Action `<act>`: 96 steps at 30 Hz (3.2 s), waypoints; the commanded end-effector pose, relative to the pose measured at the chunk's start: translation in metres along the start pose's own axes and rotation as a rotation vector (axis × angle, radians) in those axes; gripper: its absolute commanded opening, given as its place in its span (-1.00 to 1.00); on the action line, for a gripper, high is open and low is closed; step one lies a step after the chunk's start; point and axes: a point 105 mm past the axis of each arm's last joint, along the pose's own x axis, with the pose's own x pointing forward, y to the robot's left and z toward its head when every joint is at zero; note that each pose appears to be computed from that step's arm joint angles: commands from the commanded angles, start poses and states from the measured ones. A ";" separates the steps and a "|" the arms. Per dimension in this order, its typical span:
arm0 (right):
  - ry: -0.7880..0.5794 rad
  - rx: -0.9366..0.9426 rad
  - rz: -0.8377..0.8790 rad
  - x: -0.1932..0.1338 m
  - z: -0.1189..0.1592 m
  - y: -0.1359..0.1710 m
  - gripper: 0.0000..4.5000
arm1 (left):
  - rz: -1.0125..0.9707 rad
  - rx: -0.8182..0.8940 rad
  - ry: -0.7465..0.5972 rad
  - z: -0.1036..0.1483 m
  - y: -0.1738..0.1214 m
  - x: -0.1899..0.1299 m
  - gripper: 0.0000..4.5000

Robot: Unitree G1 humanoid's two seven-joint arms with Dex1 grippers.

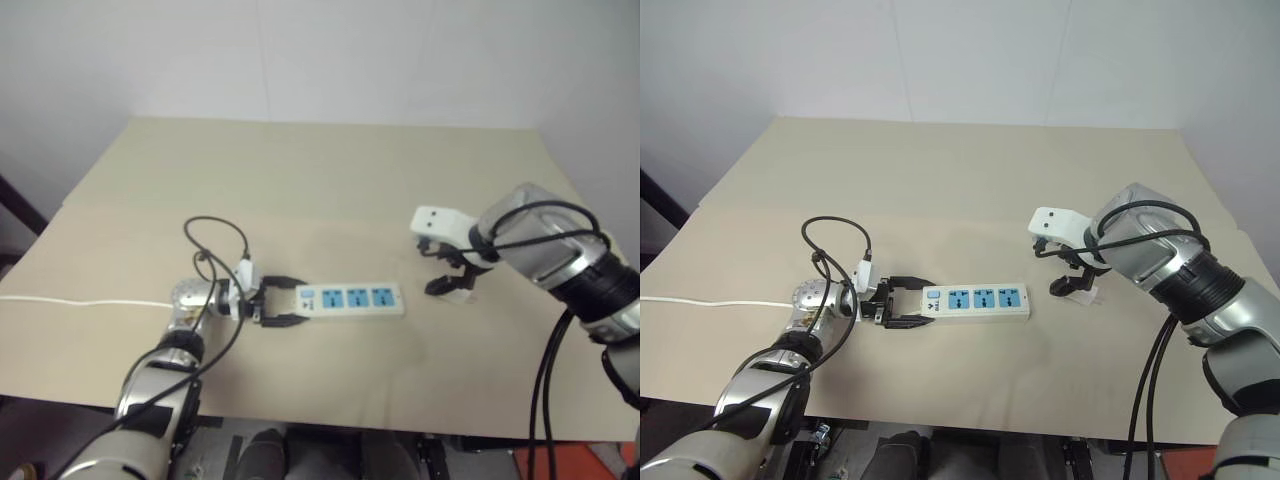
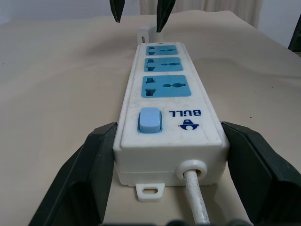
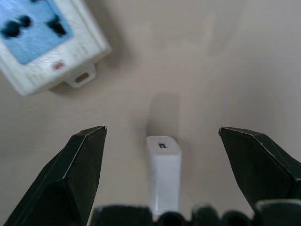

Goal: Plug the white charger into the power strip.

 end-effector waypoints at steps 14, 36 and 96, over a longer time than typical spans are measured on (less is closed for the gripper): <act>0.055 -0.032 -0.005 0.012 -0.009 -0.007 1.00 | -0.034 -0.027 0.020 -0.011 -0.013 0.000 0.42; 0.067 -0.045 0.027 0.021 -0.012 -0.002 -0.50 | -0.026 -0.037 0.035 -0.016 -0.016 -0.004 0.42; -1.584 -0.003 0.361 0.002 0.080 0.088 -0.50 | -0.160 -0.088 0.024 -0.013 -0.038 0.008 0.42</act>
